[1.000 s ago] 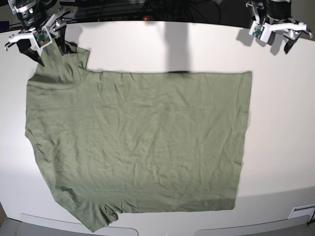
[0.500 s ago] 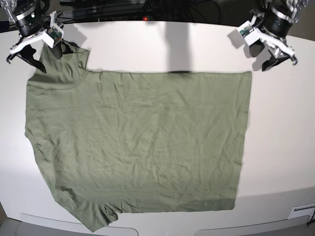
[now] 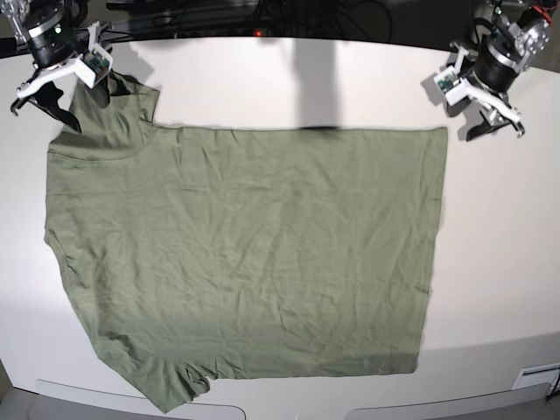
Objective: Fold the T-shirt properly
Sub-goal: 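Close the left gripper on the shirt's shoulder edge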
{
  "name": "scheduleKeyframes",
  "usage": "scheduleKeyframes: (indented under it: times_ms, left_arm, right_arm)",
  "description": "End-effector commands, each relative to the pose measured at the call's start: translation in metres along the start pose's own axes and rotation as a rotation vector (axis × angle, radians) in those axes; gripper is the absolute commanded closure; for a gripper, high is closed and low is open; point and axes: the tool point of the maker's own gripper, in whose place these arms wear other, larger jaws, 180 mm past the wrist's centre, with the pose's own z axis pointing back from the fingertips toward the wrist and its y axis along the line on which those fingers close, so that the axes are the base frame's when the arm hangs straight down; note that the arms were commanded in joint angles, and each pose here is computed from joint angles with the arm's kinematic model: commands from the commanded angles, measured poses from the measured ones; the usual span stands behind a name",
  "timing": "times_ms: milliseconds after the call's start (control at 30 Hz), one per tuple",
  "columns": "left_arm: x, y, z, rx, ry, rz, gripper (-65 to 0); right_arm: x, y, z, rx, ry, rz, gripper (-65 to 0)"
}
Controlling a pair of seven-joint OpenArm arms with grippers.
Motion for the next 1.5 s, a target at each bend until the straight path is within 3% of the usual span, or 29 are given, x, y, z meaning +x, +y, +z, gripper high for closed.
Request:
scheduleKeyframes:
  times_ms: [0,267,367,667,967,1333,1400,1467]
  left_arm:
    - [0.002,0.012,-0.001,0.034,-0.015,-0.01,-28.9]
    - [0.002,-0.021,-0.002,-0.093,0.026,0.012,-27.5]
    - [0.017,-0.041,-0.003,-0.138,-0.001,-0.067,-27.5]
    - [0.026,-0.05,-0.019,-0.13,0.13,-0.167,-27.4]
    - [-0.015,-0.066,-0.036,-0.185,0.229,-0.137,-27.5]
    - [-0.015,-0.088,-0.04,-0.214,0.278,-0.086,-27.3]
    - [-0.01,-0.09,-0.041,-0.218,0.245,-0.082,-20.7]
    - [-0.004,-0.09,-0.042,-0.219,0.215,-0.078,-7.6]
  right_arm:
    - [0.007,-0.012,-0.001,-0.035,-0.028,0.016,-34.7]
    - [0.009,-0.018,-0.004,-0.054,-0.03,0.016,-34.7]
    - [0.009,-0.018,-0.004,-0.054,-0.031,0.017,-34.7]
    - [0.006,-0.018,-0.004,-0.054,-0.014,0.016,-34.7]
    - [0.004,-0.018,-0.004,-0.054,-0.005,0.016,-34.7]
    - [0.004,-0.018,-0.004,-0.054,-0.005,0.015,-34.7]
    - [0.004,-0.018,-0.004,-0.054,-0.006,0.012,-34.7]
    - [0.004,-0.017,-0.004,-0.051,-0.005,0.006,-34.7]
